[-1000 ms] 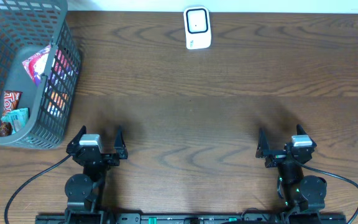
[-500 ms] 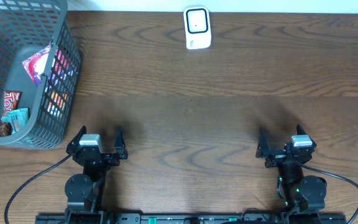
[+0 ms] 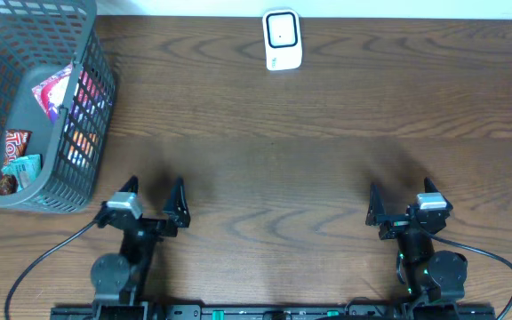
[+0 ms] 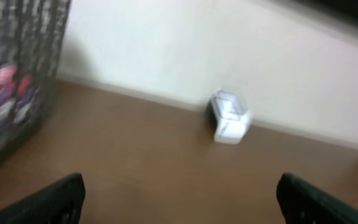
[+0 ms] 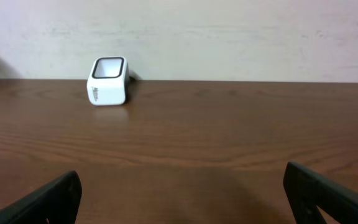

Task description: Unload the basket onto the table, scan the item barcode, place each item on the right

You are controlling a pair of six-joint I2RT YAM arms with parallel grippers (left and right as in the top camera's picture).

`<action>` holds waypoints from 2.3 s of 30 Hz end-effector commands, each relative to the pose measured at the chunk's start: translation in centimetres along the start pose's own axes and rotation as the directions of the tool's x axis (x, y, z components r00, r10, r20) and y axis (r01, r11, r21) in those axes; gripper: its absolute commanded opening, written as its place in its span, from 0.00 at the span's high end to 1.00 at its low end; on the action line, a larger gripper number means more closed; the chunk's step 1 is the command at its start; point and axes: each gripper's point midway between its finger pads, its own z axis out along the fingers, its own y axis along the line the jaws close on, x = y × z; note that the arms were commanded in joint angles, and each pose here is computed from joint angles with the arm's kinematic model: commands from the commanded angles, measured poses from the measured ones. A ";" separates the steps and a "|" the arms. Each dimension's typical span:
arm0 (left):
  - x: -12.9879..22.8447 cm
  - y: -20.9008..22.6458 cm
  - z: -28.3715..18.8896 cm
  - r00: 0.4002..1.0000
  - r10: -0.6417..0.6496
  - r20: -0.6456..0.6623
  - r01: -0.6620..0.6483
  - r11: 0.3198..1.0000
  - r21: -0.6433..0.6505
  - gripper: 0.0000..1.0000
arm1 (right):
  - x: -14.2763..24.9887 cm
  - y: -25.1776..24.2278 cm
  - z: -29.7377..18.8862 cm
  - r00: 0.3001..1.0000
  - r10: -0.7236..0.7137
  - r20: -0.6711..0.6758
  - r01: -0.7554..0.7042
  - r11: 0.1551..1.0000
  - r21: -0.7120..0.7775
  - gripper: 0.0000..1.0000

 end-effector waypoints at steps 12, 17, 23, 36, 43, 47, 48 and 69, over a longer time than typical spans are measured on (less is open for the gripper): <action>-20.8 -6.9 -5.2 0.837 0.084 0.541 -0.147 0.986 0.075 0.02 | 0.1 -0.2 0.0 1.000 0.011 0.000 -0.011 1.000 0.010 0.01; -24.5 -3.9 -1.4 0.929 0.180 0.324 -0.118 0.972 -0.203 0.02 | 0.1 -0.2 0.0 1.000 0.011 0.000 -0.011 1.000 0.010 0.01; -25.2 -4.9 4.3 0.980 0.175 -0.099 -0.191 0.963 -0.190 0.02 | 0.1 -0.2 0.0 1.000 0.011 0.000 -0.011 1.000 0.010 0.01; -34.6 7.7 9.3 0.984 0.105 -0.145 -0.179 0.608 -0.774 0.02 | 0.1 -0.2 0.0 1.000 0.011 0.000 -0.011 1.000 0.010 0.01; -27.8 18.5 10.1 0.946 -0.274 -0.174 -0.031 0.455 -0.890 0.02 | 0.1 -0.2 0.0 1.000 0.011 0.000 -0.011 1.000 0.010 0.01; -25.2 20.6 10.8 0.916 -0.336 -0.220 -0.053 0.441 -0.896 0.02 | 0.1 -0.2 0.0 1.000 0.011 0.000 -0.011 1.000 0.010 0.01; -24.7 20.8 10.7 0.908 -0.348 -0.234 -0.065 0.435 -0.898 0.02 | 0.1 -0.2 0.0 1.000 0.011 0.000 -0.011 1.000 0.010 0.01; -13.0 29.6 14.0 0.789 -0.531 -0.309 -0.150 0.322 -0.935 0.02 | 0.1 -0.2 0.0 1.000 0.011 0.000 -0.011 1.000 0.010 0.01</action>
